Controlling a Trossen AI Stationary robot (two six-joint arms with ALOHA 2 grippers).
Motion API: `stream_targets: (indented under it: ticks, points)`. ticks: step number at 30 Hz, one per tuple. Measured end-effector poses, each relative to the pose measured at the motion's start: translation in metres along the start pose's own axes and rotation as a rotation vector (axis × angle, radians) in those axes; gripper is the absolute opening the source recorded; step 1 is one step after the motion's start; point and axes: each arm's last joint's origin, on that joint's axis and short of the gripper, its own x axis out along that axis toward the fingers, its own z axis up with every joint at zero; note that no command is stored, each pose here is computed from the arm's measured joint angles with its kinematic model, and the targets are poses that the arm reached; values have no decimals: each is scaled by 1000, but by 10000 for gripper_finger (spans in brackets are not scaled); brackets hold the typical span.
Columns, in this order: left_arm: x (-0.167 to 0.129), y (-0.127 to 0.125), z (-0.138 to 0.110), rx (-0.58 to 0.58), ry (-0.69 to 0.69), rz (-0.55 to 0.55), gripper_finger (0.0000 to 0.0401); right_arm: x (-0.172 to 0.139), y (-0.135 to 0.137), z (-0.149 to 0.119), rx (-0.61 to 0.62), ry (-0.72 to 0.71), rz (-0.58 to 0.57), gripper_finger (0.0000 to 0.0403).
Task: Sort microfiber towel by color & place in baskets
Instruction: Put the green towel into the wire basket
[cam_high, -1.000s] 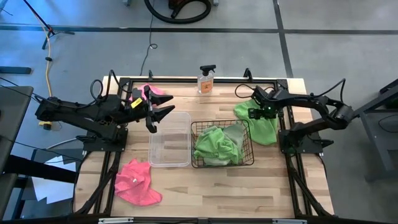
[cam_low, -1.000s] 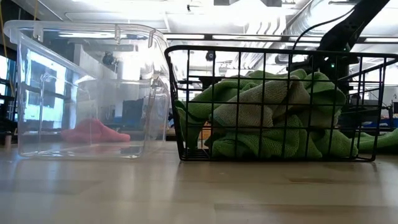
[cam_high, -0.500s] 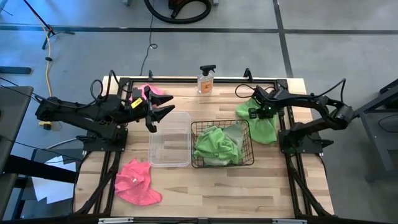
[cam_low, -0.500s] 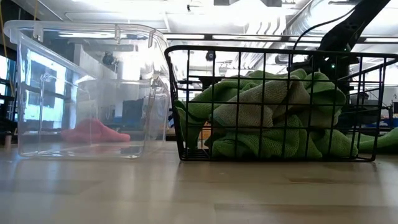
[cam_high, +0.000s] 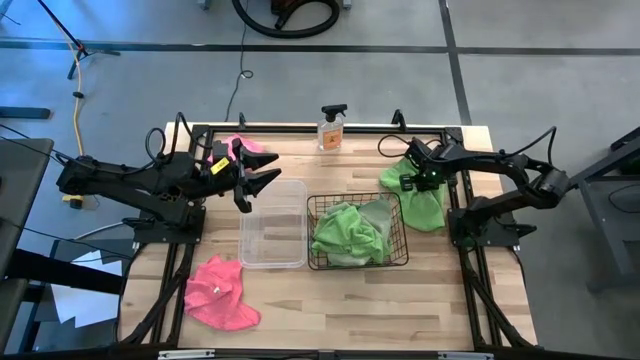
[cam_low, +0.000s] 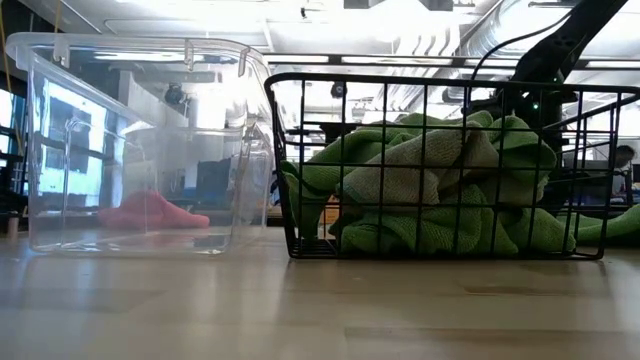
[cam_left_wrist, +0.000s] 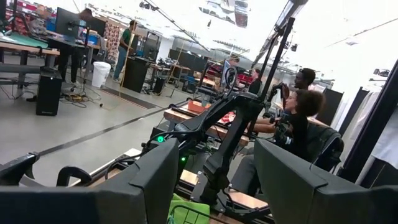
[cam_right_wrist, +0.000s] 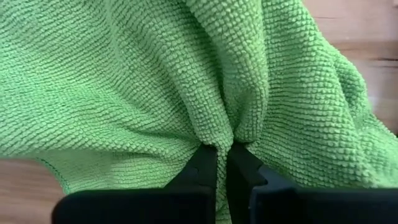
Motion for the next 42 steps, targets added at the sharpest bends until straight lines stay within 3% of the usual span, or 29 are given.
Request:
stream_targets:
  ticks: [8,14,19,27,33,37,42]
  points:
    - [0,0,0,0,0,0,200,-11,1,2,-39,-44,40,1]
    - [0,0,0,0,0,0,200,-41,4,7,-39,-160,115,0]
    - [0,0,0,-4,0,0,200,-83,8,15,-26,-326,196,0]
    - [0,0,0,-27,0,-1,200,-184,8,23,-55,-645,307,0]
    - [0,0,0,-27,0,-1,200,-251,3,14,-105,-836,335,0]
    - [0,0,0,-27,0,-1,200,-269,-1,8,-121,-897,328,0]
    - [0,0,0,-27,0,-1,200,-267,-2,8,-128,-885,310,0]
